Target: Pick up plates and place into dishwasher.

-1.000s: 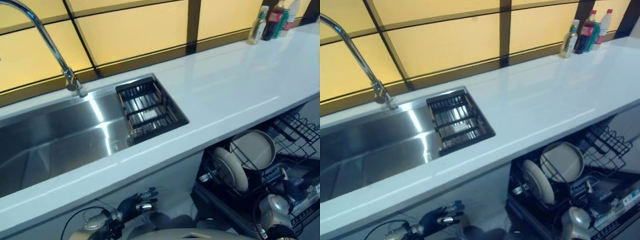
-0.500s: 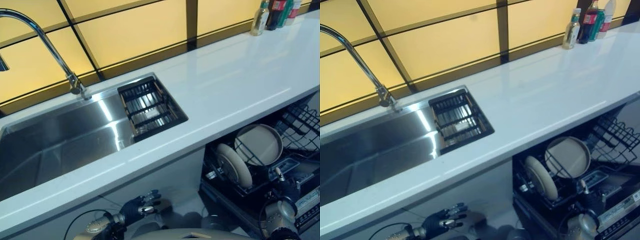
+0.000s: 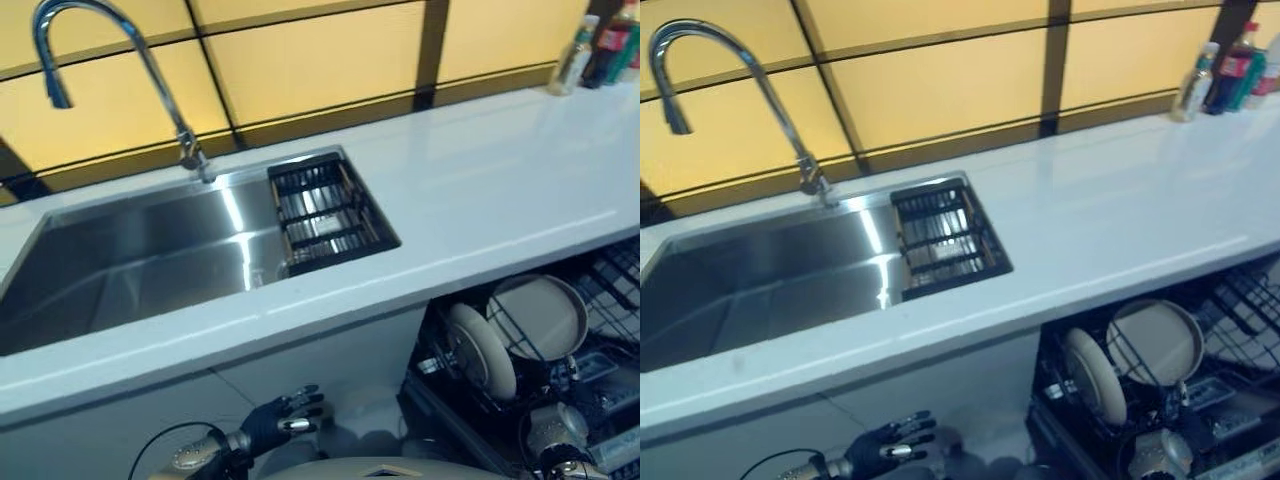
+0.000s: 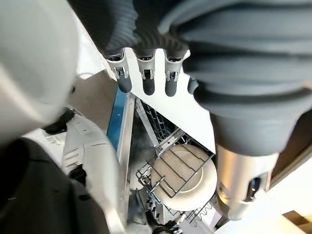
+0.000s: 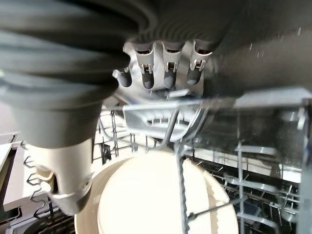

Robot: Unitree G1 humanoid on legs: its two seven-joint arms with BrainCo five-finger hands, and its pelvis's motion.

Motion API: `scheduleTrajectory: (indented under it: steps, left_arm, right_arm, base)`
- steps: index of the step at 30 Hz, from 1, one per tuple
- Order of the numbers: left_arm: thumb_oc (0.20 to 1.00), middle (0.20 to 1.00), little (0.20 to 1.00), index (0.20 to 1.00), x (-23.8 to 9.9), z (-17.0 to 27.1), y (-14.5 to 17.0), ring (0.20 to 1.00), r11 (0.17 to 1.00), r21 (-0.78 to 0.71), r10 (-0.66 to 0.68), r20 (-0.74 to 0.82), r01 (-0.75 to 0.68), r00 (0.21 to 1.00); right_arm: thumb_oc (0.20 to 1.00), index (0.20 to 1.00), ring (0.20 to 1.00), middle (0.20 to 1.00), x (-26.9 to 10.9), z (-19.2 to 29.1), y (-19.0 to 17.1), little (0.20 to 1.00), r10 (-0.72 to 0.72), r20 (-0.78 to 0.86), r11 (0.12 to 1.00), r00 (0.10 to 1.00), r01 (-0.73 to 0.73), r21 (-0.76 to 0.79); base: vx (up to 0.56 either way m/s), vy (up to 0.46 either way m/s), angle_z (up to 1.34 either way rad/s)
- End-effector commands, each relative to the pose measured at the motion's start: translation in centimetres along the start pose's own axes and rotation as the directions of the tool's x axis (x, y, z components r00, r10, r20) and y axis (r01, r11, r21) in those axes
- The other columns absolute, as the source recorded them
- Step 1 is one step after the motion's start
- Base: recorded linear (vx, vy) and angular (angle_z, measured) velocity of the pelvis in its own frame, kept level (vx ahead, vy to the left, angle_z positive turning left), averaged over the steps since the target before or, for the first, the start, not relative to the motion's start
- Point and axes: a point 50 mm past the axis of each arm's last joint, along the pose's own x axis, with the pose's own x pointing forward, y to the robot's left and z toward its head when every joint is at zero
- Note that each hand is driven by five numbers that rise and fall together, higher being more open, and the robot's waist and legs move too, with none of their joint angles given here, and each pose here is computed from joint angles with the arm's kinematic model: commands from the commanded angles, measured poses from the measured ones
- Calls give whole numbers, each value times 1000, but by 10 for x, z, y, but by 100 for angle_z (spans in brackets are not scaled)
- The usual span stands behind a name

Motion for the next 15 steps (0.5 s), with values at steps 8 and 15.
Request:
scheduleTrajectory:
  steps: [8, 15]
  left_arm:
    - [1000, 1000, 1000, 1000, -9, 8, -6, 1000, 994, 103, -31, -39, 34, 999]
    - [1000, 1000, 1000, 1000, -12, 1, -8, 1000, 995, 97, -26, -70, 33, 997]
  right_arm:
    - [1000, 1000, 1000, 1000, -1, 0, 10, 1000, -162, -73, 959, 984, 174, 225]
    - [1000, 1000, 1000, 1000, -6, -13, 14, 1000, -68, -119, 911, 991, 110, 397]
  base:
    - [98, -75, 20]
    - [56, -37, 4]
